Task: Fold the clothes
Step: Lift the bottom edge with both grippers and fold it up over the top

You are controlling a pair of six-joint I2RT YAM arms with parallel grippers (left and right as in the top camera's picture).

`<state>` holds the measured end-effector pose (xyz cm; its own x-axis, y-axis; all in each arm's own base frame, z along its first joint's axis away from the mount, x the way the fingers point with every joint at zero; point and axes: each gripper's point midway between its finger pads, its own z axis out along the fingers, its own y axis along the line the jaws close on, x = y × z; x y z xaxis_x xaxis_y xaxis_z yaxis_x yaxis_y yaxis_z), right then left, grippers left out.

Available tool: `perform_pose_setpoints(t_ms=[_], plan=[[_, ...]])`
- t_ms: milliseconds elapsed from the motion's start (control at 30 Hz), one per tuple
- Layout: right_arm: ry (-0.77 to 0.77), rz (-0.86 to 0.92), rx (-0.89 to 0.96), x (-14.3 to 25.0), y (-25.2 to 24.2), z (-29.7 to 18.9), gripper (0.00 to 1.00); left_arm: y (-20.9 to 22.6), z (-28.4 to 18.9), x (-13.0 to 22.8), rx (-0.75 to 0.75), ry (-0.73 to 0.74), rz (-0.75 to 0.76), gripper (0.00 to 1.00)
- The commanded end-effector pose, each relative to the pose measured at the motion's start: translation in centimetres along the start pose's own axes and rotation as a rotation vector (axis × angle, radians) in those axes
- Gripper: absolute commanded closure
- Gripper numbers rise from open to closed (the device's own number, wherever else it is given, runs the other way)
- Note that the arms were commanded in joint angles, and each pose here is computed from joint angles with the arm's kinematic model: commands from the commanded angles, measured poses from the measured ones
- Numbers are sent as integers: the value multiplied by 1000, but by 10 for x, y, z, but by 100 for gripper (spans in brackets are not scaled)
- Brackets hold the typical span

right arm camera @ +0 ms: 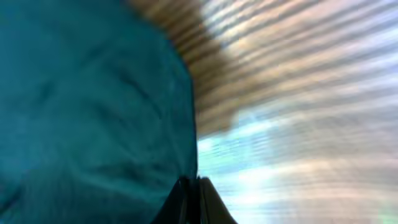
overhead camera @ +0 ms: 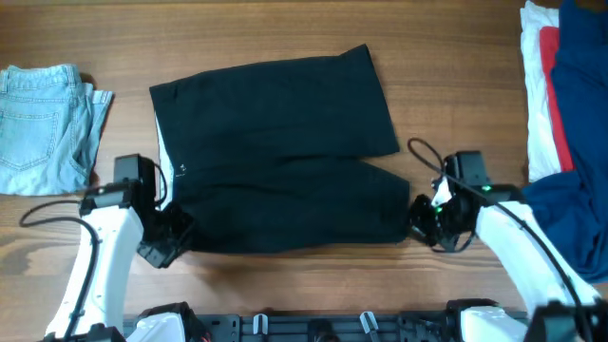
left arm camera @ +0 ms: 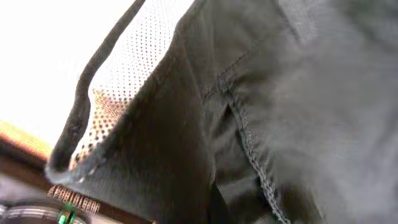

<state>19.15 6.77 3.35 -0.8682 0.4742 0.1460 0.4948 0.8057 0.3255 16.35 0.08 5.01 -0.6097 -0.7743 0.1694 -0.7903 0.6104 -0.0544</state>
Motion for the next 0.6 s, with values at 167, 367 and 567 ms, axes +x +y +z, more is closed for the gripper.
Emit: perform_pose_setpoints(t_ms=[167,367,567], plan=[[-436,-124,46,-31,30,-150,96,-3,-88,22,86,-76,126,96],[-632,-121,93,-27,26,-220,96,9,-152,34,212,-334,158,96],[-698,-320,131,-77,61,-233,96,8,-170,-12,165,-545,60,96]])
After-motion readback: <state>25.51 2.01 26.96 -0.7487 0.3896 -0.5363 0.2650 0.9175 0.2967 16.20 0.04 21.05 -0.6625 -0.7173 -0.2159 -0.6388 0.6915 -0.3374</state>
